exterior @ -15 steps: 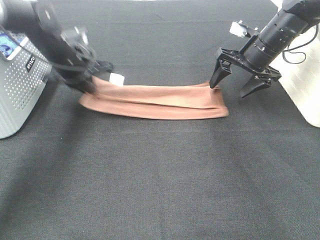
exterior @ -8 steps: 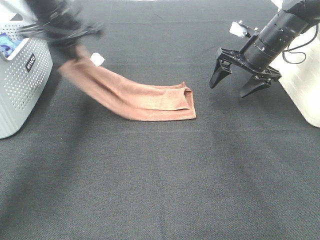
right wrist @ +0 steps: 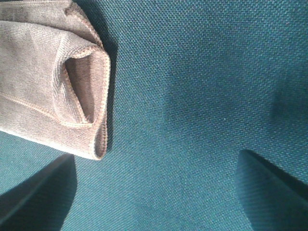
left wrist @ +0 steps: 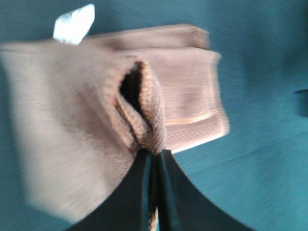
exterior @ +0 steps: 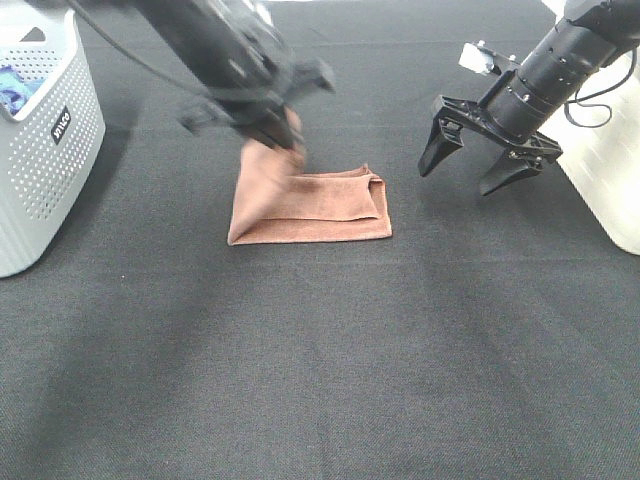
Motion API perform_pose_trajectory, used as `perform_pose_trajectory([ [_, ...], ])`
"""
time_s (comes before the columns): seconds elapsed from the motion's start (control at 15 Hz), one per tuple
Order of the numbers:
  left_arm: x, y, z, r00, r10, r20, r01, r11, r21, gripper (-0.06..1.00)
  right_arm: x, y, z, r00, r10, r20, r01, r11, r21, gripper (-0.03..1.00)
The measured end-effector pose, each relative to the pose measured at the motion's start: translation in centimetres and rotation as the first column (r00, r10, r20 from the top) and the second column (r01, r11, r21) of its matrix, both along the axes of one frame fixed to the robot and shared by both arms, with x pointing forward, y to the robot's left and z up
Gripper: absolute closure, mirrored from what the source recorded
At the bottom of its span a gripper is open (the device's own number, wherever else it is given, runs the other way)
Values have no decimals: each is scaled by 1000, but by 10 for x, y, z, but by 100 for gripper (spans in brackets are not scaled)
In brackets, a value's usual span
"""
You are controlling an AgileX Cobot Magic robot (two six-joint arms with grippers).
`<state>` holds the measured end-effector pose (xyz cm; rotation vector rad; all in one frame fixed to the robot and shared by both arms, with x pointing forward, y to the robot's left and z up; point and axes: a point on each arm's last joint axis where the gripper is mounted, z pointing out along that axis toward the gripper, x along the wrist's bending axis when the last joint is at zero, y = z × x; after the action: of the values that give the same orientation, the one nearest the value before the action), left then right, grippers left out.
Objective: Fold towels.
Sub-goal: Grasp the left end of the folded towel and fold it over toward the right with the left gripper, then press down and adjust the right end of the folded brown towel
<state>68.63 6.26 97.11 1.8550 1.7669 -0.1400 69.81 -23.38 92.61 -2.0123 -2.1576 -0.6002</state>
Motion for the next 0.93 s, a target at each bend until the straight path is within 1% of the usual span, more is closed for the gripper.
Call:
perform_pose_trajectory([
  [0.07, 1, -7, -11, 1000, 10, -3, -10, 1000, -23, 93, 0, 0, 0, 1000, 0, 0, 0, 1000, 1, 13],
  [0.13, 1, -7, -11, 1000, 10, -3, -10, 1000, -23, 93, 0, 0, 0, 1000, 0, 0, 0, 1000, 1, 13],
  [0.2, 3, -13, -20, 1000, 21, -5, -21, 999, -42, 92, 0, 0, 0, 1000, -2, 0, 2, 1000, 5, 13],
  [0.27, 4, -20, -31, 999, 38, -11, -39, 997, -74, 89, 0, 1, 0, 1000, -4, -1, 4, 1000, 9, 13],
  [0.33, 3, -26, -37, 999, 44, -13, -45, 995, -87, 86, 0, 1, 0, 1000, -6, -1, 6, 1000, 14, 13],
  [0.47, 2, -36, -44, 998, 62, -23, -64, 989, -130, 73, 0, 1, 1, 1000, -8, -1, 8, 1000, 16, 13],
  [0.6, 2, -43, -44, 995, 94, -29, -98, 977, -189, 63, 0, 1, 1, 1000, -8, -1, 8, 1000, 18, 13],
  [0.67, 3, -46, -42, 992, 119, -31, -123, 966, -228, 58, 0, 1, 1, 1000, -9, -1, 9, 1000, 20, 13],
  [0.73, 4, -46, -41, 991, 132, -33, -136, 960, -246, 52, 0, 2, 1, 1000, -9, -3, 9, 1000, 22, 13],
  [0.8, 5, -46, -40, 992, 127, -21, -128, 961, -246, 50, 0, 3, 1, 1000, -12, -12, 12, 999, 37, 13],
  [0.93, 8, -39, -32, 995, 88, 43, -76, 973, -219, 49, -2, 9, 4, 1000, -9, -25, 12, 994, 111, 13],
])
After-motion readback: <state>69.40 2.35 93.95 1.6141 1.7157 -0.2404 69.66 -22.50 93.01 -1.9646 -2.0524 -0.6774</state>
